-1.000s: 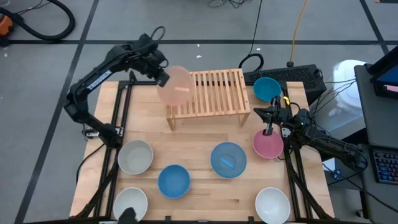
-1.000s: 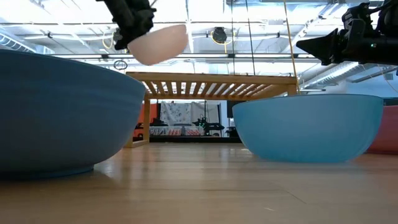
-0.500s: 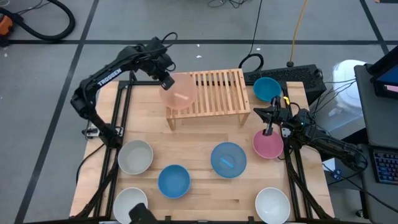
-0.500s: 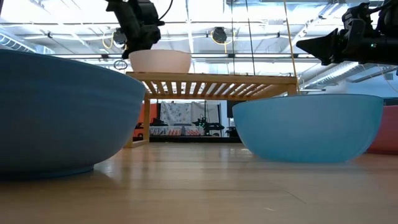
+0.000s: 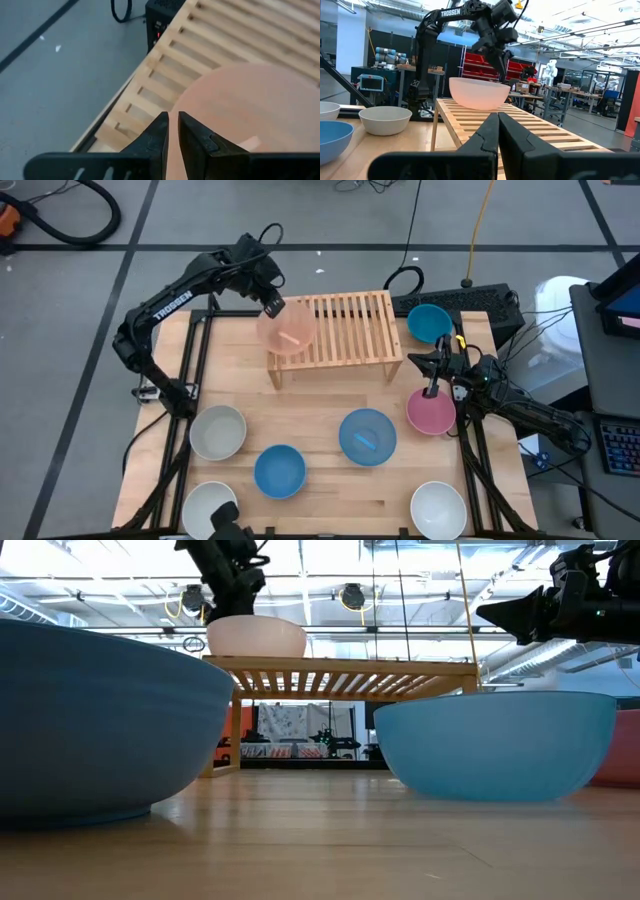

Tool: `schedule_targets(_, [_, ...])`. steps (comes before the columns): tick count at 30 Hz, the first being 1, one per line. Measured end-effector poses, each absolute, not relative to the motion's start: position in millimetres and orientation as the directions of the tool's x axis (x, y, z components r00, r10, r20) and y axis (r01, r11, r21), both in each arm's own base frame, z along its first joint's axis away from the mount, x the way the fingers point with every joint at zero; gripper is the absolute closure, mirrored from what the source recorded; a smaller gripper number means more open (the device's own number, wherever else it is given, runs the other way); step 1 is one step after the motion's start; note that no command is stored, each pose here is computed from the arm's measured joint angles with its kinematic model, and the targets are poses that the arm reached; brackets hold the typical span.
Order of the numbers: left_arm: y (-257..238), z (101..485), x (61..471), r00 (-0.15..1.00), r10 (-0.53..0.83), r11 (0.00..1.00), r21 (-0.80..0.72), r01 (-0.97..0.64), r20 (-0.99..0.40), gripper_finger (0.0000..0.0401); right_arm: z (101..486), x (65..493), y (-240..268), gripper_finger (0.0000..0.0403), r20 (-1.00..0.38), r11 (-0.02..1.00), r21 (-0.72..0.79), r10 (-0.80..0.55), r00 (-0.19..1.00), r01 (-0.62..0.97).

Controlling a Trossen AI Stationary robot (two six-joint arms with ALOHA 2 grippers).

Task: Place and stack bowls onto a shelf
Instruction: Adjust the shelf on the table

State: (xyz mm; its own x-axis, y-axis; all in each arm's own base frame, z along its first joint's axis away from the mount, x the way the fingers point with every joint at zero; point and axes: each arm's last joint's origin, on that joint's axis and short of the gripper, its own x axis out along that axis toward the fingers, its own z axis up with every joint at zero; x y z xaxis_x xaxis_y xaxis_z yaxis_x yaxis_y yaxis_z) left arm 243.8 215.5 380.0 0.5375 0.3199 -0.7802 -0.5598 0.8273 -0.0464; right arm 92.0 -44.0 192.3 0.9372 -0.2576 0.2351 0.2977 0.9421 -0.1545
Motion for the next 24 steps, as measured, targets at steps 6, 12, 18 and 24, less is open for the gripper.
schedule_targets(6, [200.6,424.9,228.4,0.543,0.324,0.836,-0.035,-0.548,-0.775,0.0355,192.3,92.0,-44.0,0.0403,0.235,0.942,-0.154,-0.258,0.937,0.298])
schedule_targets(12, [174.5,460.3,201.4,0.477,0.313,0.820,-0.019,-0.571,-0.821,0.0355,192.4,92.0,-44.1,0.0403,0.236,0.942,-0.155,-0.258,0.937,0.298])
schedule_targets(18, [148.4,481.2,175.5,0.512,0.339,0.832,-0.002,-0.554,-0.789,0.0354,192.3,92.0,-44.1,0.0403,0.235,0.942,-0.155,-0.258,0.937,0.298])
schedule_targets(24, [110.9,504.9,133.2,0.591,0.375,0.811,-0.056,-0.582,-0.714,0.0354,192.4,92.0,-44.1,0.0403,0.236,0.944,-0.145,-0.258,0.937,0.296])
